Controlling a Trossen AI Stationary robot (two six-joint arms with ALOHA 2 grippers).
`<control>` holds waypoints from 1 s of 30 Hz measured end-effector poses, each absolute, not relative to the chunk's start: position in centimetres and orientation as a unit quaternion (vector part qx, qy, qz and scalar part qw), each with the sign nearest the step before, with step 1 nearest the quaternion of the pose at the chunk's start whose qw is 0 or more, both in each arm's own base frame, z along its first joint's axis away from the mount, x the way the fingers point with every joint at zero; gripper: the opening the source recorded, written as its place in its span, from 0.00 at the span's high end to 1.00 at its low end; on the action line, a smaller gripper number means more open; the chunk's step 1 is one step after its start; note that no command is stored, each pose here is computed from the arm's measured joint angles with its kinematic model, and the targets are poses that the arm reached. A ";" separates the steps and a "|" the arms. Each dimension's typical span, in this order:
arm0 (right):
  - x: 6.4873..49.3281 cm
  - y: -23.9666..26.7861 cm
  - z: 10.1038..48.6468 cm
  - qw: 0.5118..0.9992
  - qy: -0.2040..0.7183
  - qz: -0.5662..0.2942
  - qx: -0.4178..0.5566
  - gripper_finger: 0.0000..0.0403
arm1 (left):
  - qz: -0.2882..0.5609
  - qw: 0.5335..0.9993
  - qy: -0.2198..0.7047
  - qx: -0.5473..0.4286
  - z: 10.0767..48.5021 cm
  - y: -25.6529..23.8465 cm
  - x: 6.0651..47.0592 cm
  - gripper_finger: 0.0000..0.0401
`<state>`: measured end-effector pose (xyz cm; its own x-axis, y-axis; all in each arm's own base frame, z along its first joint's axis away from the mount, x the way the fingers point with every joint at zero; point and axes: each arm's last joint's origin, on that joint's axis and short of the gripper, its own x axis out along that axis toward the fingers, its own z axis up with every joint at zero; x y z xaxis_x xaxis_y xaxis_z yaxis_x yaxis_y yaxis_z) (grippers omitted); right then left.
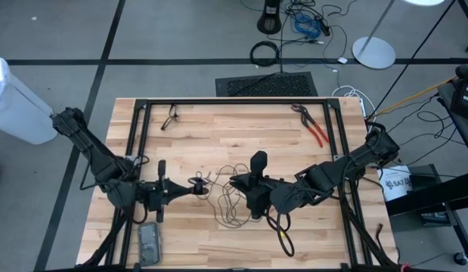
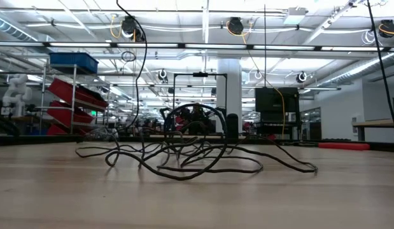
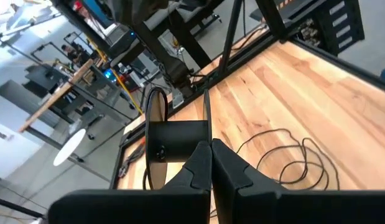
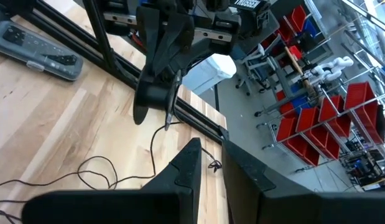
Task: Coil cords
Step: Uncoil the black cable wire from the spool, then coil the black wire onto the spool
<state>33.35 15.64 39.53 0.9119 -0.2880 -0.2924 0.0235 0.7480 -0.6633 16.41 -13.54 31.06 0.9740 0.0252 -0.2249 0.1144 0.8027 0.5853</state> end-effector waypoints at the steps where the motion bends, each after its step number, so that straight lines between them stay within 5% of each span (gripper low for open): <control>1: 33.4 15.6 39.5 0.914 0.192 -0.085 -0.346 0.87 | -0.025 0.940 0.111 0.321 31.1 -13.5 16.4 1.00; 30: 33.4 15.6 39.5 0.913 0.192 -0.085 -0.349 0.87 | -0.061 0.920 0.063 0.383 30.8 -16.4 16.7 1.00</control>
<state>33.36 15.64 39.53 0.9117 -0.2888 -0.2922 0.0207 0.7427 -0.6693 16.72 -16.44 30.82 0.9845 -0.0639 -0.1633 0.1609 0.6995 0.6963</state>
